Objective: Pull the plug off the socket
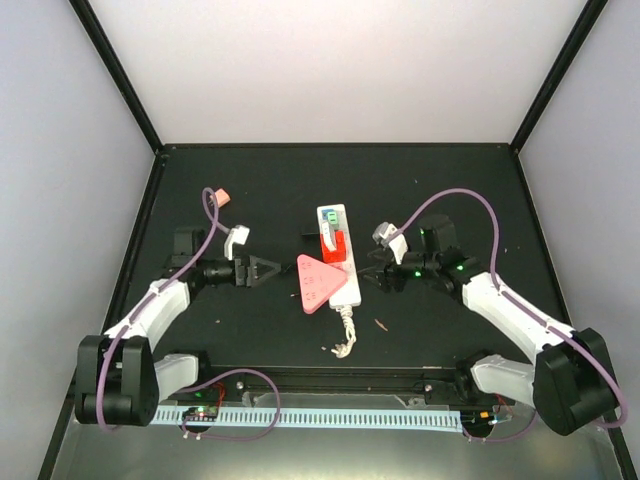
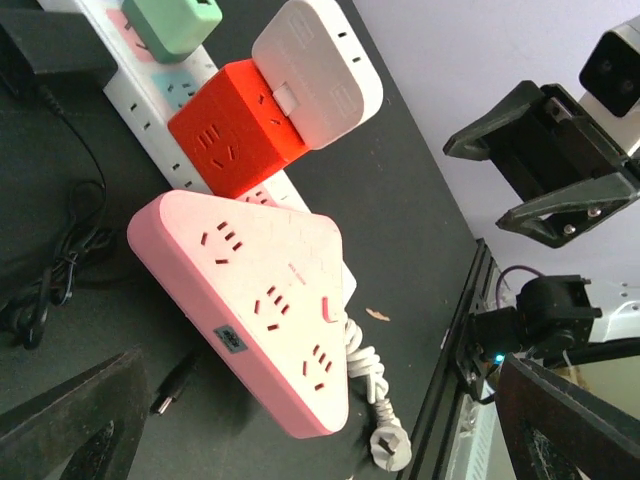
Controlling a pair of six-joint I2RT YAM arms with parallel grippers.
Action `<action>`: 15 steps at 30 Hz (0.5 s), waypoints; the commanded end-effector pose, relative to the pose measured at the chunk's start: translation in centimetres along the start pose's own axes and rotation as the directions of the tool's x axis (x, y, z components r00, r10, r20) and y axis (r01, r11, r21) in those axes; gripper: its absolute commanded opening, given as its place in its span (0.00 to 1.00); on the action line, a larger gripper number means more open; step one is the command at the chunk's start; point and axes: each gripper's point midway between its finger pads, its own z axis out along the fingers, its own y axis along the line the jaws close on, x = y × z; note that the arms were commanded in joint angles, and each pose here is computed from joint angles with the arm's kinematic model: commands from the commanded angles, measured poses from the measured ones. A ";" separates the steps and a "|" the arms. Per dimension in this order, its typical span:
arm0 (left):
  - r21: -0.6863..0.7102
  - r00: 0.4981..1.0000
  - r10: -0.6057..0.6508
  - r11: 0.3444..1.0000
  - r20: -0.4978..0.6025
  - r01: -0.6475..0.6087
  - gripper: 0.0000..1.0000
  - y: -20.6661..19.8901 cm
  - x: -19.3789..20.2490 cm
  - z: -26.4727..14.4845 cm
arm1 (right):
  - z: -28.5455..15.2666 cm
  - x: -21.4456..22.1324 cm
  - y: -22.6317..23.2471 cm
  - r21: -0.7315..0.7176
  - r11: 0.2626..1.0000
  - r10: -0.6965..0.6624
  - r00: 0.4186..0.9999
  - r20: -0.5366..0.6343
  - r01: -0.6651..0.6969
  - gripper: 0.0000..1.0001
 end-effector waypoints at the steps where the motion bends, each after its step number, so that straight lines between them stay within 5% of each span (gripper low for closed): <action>1: 0.076 1.000 0.002 0.997 0.019 -0.003 0.96 -0.8 -0.8 0.8 | 0.1 0.6 -1.0 0.040 0.967 -0.252 0.967 -0.032 0.253 0.70; 8: 0.119 0.991 -0.088 0.988 -0.100 0.099 0.91 0.2 1.1 3.4 | 0.8 2.2 0.3 -0.089 0.826 -0.561 0.826 -0.044 0.556 0.77; 15: 0.119 0.972 -0.145 0.979 -0.182 0.169 0.85 1.0 2.7 5.1 | 2.7 3.8 -0.6 -0.117 0.723 -0.691 0.715 -0.111 0.681 0.78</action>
